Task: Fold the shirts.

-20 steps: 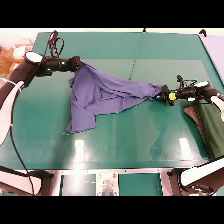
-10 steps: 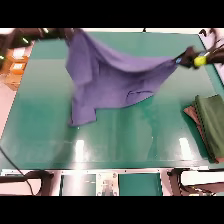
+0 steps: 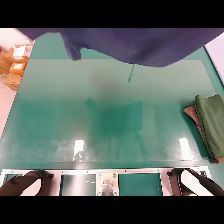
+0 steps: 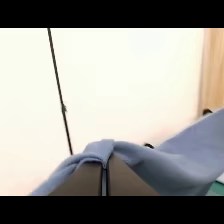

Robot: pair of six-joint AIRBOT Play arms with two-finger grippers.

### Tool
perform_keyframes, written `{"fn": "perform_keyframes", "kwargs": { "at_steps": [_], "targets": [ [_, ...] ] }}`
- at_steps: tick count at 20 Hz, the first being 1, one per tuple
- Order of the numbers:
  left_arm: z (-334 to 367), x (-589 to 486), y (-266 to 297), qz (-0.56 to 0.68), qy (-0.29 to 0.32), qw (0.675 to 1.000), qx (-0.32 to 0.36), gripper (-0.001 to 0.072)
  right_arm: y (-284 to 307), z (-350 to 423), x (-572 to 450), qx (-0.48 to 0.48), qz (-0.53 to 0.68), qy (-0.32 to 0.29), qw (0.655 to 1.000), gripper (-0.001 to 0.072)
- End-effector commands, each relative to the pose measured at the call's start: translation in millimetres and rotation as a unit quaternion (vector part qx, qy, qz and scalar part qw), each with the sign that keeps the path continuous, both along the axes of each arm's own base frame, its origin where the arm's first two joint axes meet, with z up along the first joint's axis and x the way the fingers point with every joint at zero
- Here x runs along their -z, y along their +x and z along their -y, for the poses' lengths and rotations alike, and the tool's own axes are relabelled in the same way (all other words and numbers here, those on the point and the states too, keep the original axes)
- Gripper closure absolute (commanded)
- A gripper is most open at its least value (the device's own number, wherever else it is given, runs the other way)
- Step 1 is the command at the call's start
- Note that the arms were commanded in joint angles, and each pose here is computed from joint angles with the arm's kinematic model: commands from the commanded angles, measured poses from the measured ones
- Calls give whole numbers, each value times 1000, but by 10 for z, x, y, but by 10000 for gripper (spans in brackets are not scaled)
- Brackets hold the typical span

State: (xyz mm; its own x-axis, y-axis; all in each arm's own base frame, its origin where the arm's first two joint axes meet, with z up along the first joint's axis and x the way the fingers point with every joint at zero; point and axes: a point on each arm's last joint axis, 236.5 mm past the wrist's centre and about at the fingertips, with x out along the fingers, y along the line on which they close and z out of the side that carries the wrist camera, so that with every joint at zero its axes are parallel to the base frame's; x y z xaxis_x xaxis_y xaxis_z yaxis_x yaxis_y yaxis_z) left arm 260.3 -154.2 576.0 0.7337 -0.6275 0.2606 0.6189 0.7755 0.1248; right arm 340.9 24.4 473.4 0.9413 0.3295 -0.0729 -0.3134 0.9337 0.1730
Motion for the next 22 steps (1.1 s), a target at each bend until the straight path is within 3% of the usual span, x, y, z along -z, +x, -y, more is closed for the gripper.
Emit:
{"fn": "perform_keyframes", "kwargs": {
  "at_steps": [1,5,10,15,18,19,20,21,22],
  "targets": [
    [-212,-179,-388,25,-5,999,-48,684,-353,-46,-400,25,73,-19,997,696],
    [-463,531,494,-125,-15,985,-117,684,12,117,44,25,11,10,1000,696],
    [-125,2577,2043,-373,3,925,-66,683,893,226,1628,-1,-169,85,982,696],
    [186,4553,2946,-522,-16,853,-13,683,1671,147,3795,8,-358,158,920,696],
    [294,5168,3132,-568,-59,821,3,673,1875,58,4690,5,-433,247,867,664],
    [288,5262,3131,-576,-57,815,3,350,1890,55,4863,6,-447,268,853,553],
    [242,5282,3124,-580,-54,813,0,103,1864,91,4989,6,-460,276,844,487],
    [167,5215,3094,-584,-54,810,6,100,1830,176,5025,8,-466,279,840,484],
    [30,5111,3041,-589,-49,807,15,100,1782,302,4995,8,-468,284,837,435]
  ]
}}
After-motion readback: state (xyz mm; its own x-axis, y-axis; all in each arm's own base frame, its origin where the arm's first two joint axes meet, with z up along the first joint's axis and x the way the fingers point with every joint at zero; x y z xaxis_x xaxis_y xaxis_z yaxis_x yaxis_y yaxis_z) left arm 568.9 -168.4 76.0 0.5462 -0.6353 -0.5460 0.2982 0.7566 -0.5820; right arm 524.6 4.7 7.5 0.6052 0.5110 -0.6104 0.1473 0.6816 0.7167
